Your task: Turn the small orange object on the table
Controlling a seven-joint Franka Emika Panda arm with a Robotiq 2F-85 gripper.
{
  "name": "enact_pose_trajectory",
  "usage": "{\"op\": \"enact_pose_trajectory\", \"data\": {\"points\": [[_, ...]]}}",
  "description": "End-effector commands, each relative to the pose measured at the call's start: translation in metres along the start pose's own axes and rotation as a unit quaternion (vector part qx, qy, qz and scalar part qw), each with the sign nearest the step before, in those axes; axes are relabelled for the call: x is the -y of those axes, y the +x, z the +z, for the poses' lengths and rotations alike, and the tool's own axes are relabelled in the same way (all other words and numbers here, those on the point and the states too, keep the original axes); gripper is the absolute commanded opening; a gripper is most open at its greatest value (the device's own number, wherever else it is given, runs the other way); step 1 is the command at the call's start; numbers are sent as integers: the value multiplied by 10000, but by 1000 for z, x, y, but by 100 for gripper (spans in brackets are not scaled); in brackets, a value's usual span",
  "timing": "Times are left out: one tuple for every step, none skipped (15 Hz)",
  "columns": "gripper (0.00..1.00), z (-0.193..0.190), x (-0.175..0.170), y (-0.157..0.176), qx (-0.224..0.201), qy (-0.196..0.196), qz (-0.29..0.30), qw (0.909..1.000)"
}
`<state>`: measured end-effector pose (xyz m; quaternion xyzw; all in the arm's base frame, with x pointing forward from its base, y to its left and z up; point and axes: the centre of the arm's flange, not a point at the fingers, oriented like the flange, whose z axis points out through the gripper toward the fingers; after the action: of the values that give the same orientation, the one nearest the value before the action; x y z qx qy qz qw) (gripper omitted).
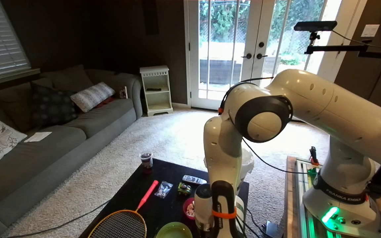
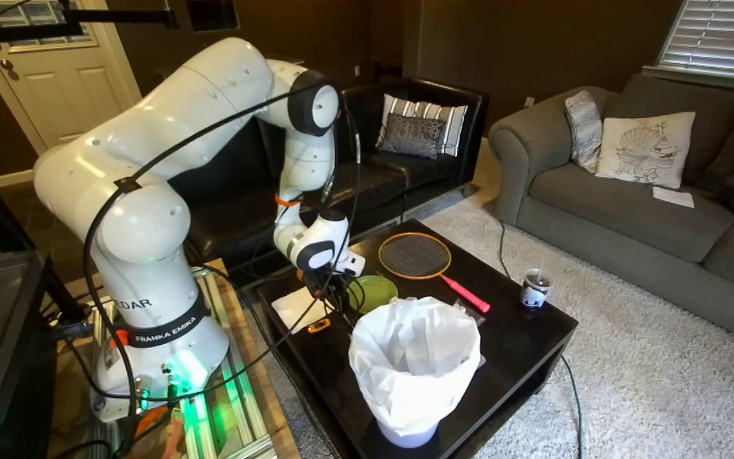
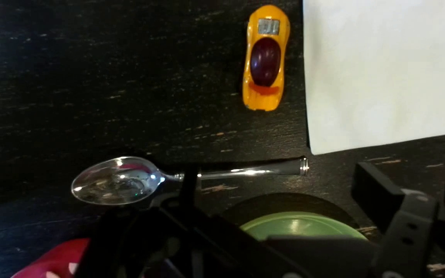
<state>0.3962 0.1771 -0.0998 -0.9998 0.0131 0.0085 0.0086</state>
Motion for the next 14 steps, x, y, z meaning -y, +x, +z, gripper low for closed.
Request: {"op": "enact_pose_trajectory", "data": {"points": [[100,-44,-3,-3,323,-96,208,9992],[100,-52,-2,-3,416,-81,280,9987],[100,-59,-2,-3,497,-60,349,9981],[100,-66,-1,-3,588,-29,409,9974],[100,-73,0,-5,675,-11,440,9967],[100,-81,2,-7,779,2,467,9959],[100,-88,3,-8,841,21,517,9951],[100,-96,4,-10,905,31,600,9941],[100,-104,5,-11,952,59,634,9934],[100,-111,5,-12,967,59,681,9930],[100,-118,6,-14,982,85,708,9926],[100,-124,6,-15,985,90,717,9925],[100,-130,7,-15,997,142,750,9921],[100,-104,8,-5,896,69,610,9941]]}}
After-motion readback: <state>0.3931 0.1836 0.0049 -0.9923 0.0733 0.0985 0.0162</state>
